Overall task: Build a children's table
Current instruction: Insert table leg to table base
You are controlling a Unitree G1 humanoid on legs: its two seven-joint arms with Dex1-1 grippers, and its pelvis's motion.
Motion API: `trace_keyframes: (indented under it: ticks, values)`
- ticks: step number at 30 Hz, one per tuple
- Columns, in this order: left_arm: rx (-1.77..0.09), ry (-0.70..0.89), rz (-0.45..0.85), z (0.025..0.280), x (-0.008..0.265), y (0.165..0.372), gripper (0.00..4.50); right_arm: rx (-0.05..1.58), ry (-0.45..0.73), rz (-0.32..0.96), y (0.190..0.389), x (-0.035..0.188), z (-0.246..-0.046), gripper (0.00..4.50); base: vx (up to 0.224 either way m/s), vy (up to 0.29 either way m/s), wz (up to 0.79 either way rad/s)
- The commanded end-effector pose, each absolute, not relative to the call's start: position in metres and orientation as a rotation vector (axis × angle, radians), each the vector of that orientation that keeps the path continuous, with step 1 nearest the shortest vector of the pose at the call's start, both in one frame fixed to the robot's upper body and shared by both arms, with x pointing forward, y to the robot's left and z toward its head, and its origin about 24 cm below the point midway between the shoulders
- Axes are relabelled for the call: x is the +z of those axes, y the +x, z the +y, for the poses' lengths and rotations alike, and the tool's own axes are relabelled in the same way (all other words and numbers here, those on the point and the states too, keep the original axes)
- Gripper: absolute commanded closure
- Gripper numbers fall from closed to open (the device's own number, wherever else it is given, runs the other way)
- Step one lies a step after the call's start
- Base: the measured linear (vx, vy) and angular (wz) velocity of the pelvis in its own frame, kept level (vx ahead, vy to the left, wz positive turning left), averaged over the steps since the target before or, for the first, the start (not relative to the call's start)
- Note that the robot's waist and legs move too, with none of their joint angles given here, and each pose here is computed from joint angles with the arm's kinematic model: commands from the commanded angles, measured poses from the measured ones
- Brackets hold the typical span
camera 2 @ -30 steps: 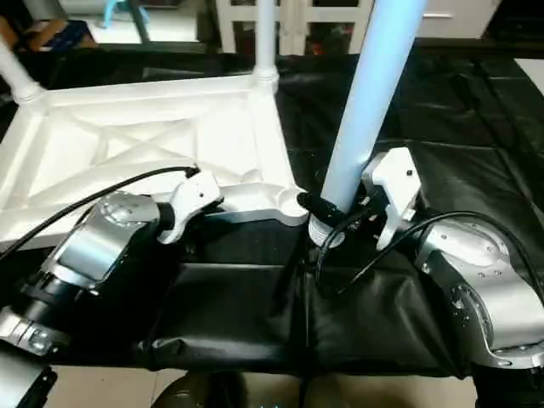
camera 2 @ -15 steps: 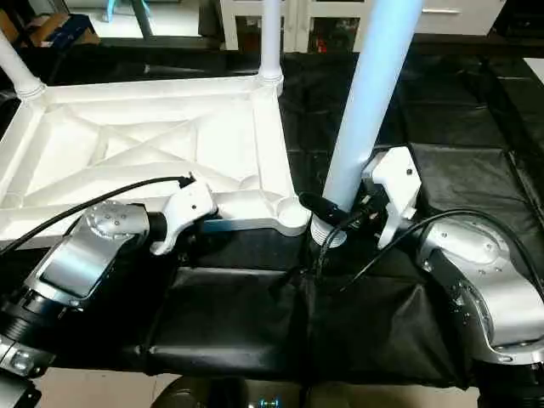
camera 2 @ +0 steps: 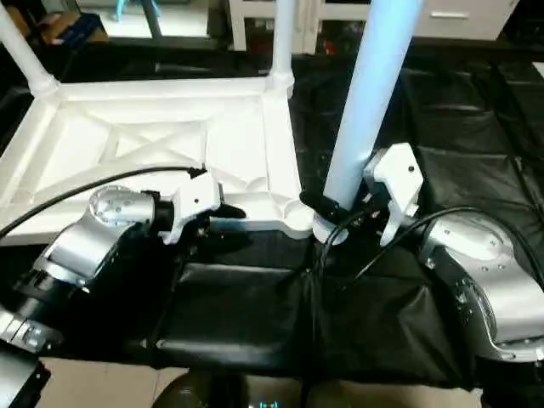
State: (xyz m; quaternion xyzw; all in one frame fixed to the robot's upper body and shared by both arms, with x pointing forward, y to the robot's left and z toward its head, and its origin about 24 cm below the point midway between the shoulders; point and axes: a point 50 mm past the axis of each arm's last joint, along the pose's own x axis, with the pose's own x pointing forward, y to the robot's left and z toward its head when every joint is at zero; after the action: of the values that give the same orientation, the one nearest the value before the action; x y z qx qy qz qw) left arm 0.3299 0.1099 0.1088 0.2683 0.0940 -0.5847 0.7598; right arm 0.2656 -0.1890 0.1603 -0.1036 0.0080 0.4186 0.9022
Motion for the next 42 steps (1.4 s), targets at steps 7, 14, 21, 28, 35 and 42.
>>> trace_keyframes:
  ticks: [7,14,21,28,35,42]
  values:
    - [-1.337,0.630,0.265,0.124,0.107,0.341,2.55,0.860,-0.233,-0.009,0.256,0.164,-0.192,2.64,0.000,0.000,0.00]
    - [-1.359,0.641,0.309,0.128,0.098,0.341,3.11,0.852,-0.235,-0.011,0.255,0.165,-0.193,2.64,0.000,0.000,0.00]
    - [-1.352,0.623,0.298,0.127,0.096,0.343,3.78,0.854,-0.238,-0.014,0.256,0.167,-0.193,2.64,0.000,0.000,0.00]
    - [-1.365,0.603,0.297,0.126,0.091,0.341,4.20,0.859,-0.236,-0.017,0.258,0.168,-0.192,2.64,0.000,0.000,0.00]
    - [-1.343,0.619,0.325,0.128,0.080,0.334,4.42,0.818,-0.189,-0.051,0.263,0.171,-0.193,2.64,0.000,0.000,0.00]
    - [-1.327,0.667,0.390,0.134,0.065,0.319,4.42,0.717,-0.025,-0.096,0.277,0.177,-0.199,2.64,0.000,0.000,0.00]
